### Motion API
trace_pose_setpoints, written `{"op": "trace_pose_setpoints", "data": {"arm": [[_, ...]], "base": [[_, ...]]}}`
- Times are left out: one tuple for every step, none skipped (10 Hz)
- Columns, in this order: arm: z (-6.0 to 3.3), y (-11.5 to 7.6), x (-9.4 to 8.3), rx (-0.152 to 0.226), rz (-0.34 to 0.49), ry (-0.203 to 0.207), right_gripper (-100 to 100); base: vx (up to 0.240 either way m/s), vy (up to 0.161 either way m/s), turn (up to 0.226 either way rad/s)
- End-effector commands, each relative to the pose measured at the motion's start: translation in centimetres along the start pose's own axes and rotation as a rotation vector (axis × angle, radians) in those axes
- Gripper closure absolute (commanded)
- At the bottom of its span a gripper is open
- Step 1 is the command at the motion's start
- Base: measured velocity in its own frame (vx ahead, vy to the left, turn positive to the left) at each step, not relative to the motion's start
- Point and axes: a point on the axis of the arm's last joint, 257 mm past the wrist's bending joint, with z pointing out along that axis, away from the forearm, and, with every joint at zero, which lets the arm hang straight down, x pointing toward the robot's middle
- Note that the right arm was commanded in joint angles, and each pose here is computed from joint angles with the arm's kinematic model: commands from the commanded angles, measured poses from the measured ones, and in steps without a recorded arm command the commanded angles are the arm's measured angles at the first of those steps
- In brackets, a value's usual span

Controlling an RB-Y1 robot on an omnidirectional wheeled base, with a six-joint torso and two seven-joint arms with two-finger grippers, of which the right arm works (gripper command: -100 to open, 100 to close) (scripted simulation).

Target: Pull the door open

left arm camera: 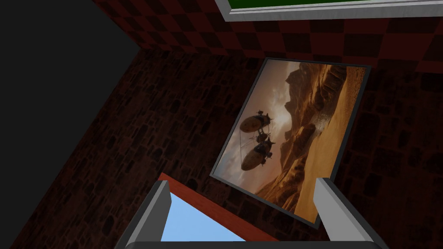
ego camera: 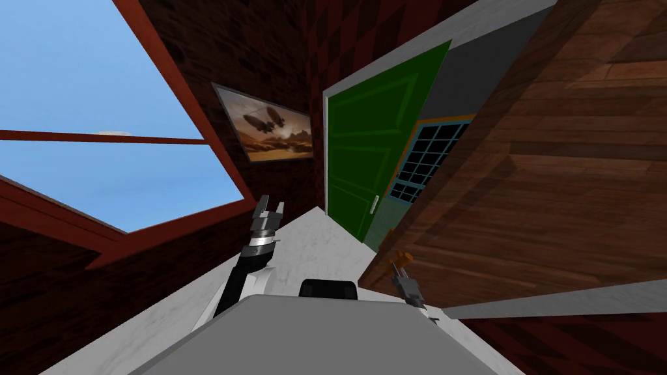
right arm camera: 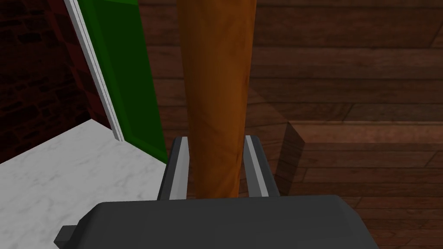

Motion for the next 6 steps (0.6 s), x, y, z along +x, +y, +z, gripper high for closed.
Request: {"op": "trace_pose_setpoints", "data": {"arm": [[-0.42, -0.12, 0.09, 0.019, 0.003, 0.003, 100], [-0.70, -0.05, 0.17, 0.032, 0.003, 0.005, 100], [-0.88, 0.00, 0.22, 0.040, 0.002, 0.007, 100], [-1.12, 0.05, 0.29, 0.051, 0.002, 0.008, 100], [-1.28, 0.09, 0.34, 0.059, 0.002, 0.009, 100], [-1.12, 0.22, 0.20, 0.052, -0.001, 0.004, 100]], "base": [[-0.238, -0.050, 0.136], [-0.226, -0.053, 0.169], [-0.271, -0.020, 0.142], [-0.282, -0.016, 0.122], [-0.243, -0.016, 0.098], [-0.104, -0.007, 0.005]]}}
